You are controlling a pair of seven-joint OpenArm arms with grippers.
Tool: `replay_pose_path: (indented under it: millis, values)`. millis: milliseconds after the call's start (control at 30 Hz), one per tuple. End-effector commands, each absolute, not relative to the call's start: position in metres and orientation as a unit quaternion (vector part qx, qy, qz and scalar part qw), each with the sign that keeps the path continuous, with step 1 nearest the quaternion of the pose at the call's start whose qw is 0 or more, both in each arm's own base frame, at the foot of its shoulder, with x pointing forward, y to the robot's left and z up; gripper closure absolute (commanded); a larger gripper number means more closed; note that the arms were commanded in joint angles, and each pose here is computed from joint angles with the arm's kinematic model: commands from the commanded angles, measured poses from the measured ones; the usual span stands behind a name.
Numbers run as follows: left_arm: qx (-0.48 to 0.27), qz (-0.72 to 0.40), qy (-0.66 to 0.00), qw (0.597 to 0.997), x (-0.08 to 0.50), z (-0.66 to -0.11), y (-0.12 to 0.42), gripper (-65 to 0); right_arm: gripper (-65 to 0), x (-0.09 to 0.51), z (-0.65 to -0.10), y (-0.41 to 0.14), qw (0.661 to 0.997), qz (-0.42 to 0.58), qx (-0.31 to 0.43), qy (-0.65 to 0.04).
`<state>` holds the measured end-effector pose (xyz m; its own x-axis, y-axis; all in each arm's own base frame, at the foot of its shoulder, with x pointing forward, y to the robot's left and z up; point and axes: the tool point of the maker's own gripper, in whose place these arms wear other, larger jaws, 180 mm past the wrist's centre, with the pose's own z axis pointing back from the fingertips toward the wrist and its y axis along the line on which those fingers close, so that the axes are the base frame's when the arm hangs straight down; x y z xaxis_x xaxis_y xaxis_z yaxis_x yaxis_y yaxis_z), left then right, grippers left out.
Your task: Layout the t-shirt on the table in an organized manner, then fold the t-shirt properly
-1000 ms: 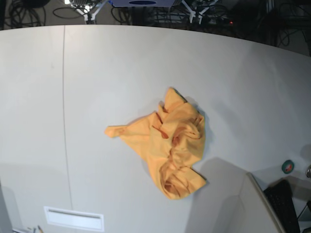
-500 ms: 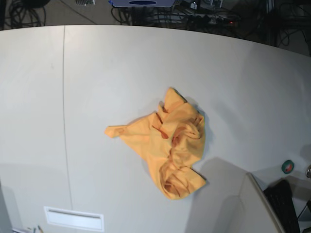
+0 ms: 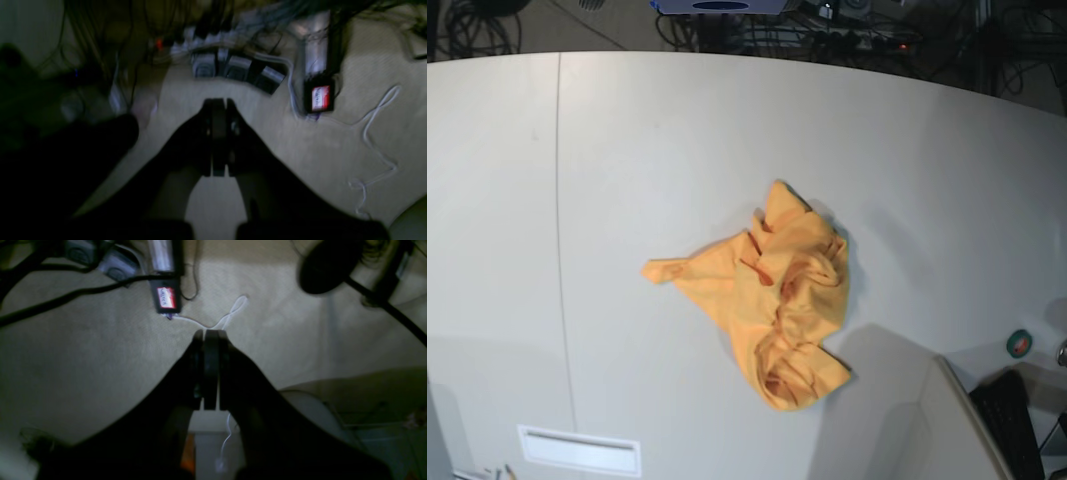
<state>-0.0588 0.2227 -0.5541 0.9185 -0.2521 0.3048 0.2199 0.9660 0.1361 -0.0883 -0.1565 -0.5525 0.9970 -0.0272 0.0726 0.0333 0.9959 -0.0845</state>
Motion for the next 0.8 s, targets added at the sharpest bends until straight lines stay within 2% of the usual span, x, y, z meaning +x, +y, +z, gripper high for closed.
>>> replay_pose_path:
  millis: [0,100,333,600,767]
  values:
    - [0.047,-0.131,-0.168,0.976,-0.064,-0.542,0.223,0.0,0.0,-0.091,-0.542,-0.162,0.998,-0.018,-0.05,-0.04]
    - [0.034,-0.138,-0.203,0.969,-0.051,-0.516,0.213,0.0,0.0,-0.066,-0.517,-0.17,0.994,-0.018,-0.06,-0.084]
    - [-0.017,-0.061,-0.302,0.951,0.012,-0.458,0.202,0.0,0.0,0.014,-0.476,-0.171,0.984,-0.017,-0.064,-0.165]
    - [-0.039,-0.045,-0.414,0.908,0.104,-0.42,0.188,0.0,0.0,0.147,-0.429,-0.155,0.956,-0.015,-0.046,-0.29]
    - [-0.038,-0.033,-0.413,0.909,0.153,-0.424,0.182,0.0,0.0,0.224,-0.402,-0.119,0.943,0.013,-0.008,-0.331]
